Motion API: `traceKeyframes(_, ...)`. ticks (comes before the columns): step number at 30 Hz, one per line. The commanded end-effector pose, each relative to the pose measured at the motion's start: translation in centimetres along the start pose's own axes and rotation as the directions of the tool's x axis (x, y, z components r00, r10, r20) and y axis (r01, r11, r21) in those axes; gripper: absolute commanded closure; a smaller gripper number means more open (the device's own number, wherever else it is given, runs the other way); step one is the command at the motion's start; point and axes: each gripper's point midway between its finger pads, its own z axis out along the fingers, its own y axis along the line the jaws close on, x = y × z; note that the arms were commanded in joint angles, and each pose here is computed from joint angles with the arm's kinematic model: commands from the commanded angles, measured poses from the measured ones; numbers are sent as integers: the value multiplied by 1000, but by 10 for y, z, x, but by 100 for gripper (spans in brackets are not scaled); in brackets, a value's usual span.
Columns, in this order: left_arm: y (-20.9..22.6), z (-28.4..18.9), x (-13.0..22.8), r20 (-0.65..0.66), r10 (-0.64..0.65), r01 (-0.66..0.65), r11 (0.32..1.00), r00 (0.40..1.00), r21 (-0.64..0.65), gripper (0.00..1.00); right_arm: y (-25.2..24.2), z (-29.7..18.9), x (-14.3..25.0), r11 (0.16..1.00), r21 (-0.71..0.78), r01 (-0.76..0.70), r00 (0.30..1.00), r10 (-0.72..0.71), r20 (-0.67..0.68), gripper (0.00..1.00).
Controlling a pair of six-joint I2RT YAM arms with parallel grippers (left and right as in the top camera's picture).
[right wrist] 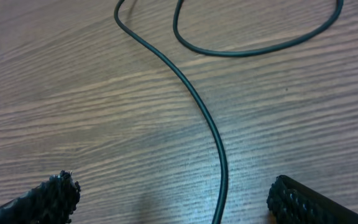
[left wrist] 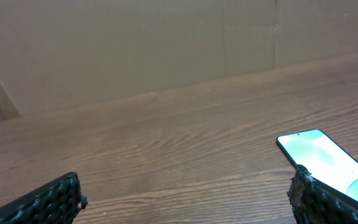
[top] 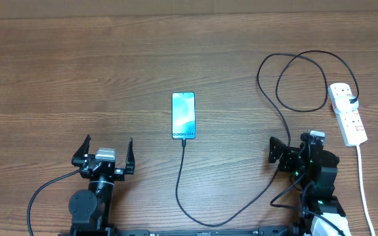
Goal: Plug charger to phone and switch on socket
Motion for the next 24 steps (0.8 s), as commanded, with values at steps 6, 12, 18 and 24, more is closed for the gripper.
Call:
traceKeyframes(6,-1,0,-1,6,23,-23,1000,1000,0,0,3,-5,2,1000,-18,-6,1000,6,18,0)
traceKeyframes(12,-1,0,-1,6,23,-23,1000,1000,0,0,1,-6,6,999,-15,-32,999,32,43,0)
traceKeyframes(18,-1,0,-1,6,23,-23,1000,1000,0,1,-1,-8,17,998,-4,-57,998,57,4,0)
traceKeyframes(24,-1,0,0,6,23,-23,1000,1000,0,0,2,-17,10,999,-15,-50,998,51,39,0)
